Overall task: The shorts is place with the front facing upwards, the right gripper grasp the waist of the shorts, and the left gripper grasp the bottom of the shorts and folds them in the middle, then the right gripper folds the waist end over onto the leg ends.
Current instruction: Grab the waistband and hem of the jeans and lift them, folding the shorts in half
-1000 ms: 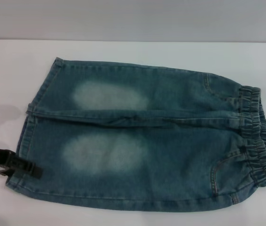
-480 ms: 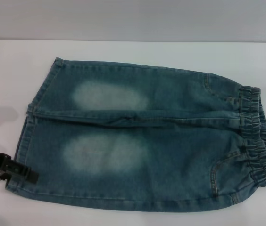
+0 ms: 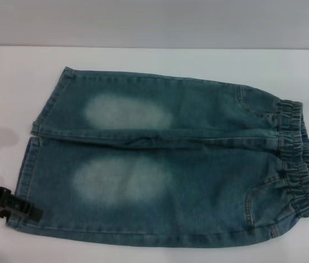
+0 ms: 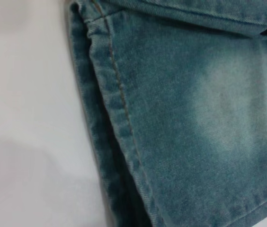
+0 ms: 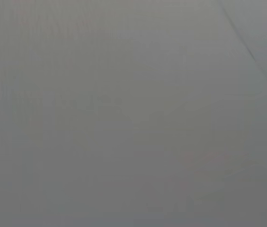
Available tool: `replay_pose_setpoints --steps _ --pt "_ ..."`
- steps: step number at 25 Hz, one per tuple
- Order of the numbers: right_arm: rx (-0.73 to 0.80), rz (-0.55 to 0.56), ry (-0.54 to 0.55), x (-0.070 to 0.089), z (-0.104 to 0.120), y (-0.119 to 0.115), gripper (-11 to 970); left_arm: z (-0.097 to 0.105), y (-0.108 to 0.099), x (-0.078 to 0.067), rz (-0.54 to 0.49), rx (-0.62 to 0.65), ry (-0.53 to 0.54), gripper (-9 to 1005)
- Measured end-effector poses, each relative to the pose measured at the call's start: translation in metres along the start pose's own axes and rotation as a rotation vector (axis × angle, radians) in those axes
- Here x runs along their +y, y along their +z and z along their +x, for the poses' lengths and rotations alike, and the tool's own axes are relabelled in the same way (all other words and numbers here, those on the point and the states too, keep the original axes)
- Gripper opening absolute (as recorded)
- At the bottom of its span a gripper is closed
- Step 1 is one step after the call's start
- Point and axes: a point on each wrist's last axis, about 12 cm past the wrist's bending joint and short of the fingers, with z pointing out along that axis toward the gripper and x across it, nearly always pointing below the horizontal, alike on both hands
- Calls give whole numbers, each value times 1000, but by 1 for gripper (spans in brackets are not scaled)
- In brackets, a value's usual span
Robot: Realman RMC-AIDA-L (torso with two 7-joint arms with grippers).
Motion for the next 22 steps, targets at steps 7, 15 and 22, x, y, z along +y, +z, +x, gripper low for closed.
replay_pose_setpoints --steps 7,15,22 --pt "-2 -3 0 0 0 1 607 3 -1 2 -3 5 -5 762" --pt "-3 -6 0 0 -1 3 608 5 0 3 -8 17 -6 762" --pt "-7 -6 -1 0 -1 5 608 4 2 1 -11 26 0 762"
